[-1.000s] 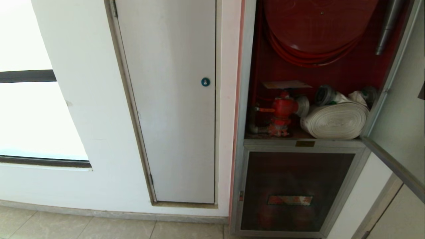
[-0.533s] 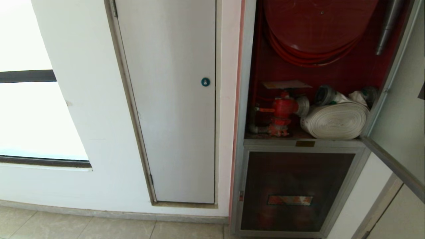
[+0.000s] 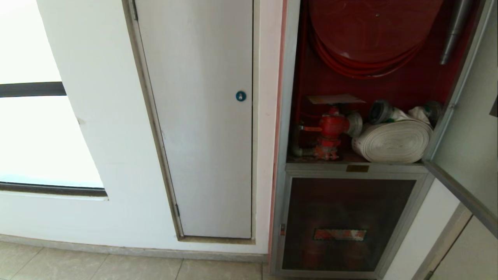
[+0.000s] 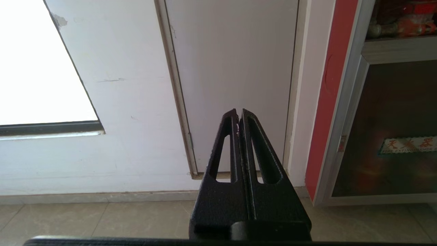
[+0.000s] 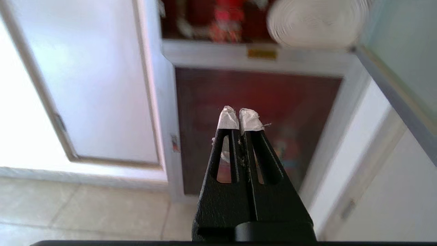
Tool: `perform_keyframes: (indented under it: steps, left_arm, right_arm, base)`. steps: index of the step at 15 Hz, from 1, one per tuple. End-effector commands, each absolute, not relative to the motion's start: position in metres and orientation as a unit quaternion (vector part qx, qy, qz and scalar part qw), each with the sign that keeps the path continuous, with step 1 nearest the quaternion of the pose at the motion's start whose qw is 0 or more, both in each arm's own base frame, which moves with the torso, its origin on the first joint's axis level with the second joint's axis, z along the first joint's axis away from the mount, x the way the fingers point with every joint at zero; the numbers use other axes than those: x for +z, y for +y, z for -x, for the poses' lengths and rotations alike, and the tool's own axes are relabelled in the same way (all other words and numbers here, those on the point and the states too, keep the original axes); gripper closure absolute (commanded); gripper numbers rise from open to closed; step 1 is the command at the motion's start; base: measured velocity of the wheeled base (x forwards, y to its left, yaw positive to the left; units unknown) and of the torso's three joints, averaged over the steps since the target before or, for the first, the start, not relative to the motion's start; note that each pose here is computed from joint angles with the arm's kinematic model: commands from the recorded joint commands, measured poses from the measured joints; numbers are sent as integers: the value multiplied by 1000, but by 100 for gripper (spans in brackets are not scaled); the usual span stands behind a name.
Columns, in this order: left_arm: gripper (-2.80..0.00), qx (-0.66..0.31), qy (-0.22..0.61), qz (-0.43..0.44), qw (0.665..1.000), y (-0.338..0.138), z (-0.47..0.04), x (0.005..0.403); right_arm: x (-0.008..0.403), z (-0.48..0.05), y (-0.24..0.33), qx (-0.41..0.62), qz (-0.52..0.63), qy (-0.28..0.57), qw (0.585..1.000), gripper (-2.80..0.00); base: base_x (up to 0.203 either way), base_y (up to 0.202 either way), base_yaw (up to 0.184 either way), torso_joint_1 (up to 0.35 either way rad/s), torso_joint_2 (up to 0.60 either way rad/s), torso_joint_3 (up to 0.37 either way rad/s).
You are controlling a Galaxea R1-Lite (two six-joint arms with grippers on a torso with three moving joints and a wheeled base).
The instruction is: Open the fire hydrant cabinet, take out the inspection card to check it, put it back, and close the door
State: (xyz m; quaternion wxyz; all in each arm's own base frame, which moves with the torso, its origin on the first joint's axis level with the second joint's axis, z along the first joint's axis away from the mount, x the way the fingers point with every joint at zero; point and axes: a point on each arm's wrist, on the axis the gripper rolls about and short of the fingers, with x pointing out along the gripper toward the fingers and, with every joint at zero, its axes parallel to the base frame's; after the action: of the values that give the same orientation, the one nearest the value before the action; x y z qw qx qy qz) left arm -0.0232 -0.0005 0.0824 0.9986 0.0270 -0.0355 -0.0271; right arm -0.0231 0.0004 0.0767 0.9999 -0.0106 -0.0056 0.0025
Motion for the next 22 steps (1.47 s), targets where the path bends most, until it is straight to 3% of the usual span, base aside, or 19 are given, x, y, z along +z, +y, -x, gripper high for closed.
perform_keyframes:
  steps: [1, 22]
  left_arm:
    - [0, -28, -21, -27, 999, -1, 21, 75]
    - [0, -28, -21, -27, 999, -1, 21, 75]
  right_arm:
    - [75, 23, 0, -2, 7, 4, 1000, 0]
    - [75, 23, 0, -2, -9, 2, 1000, 0]
  base:
    - [0, 0, 0, 0, 0, 0]
    - [0, 0, 0, 0, 0, 0]
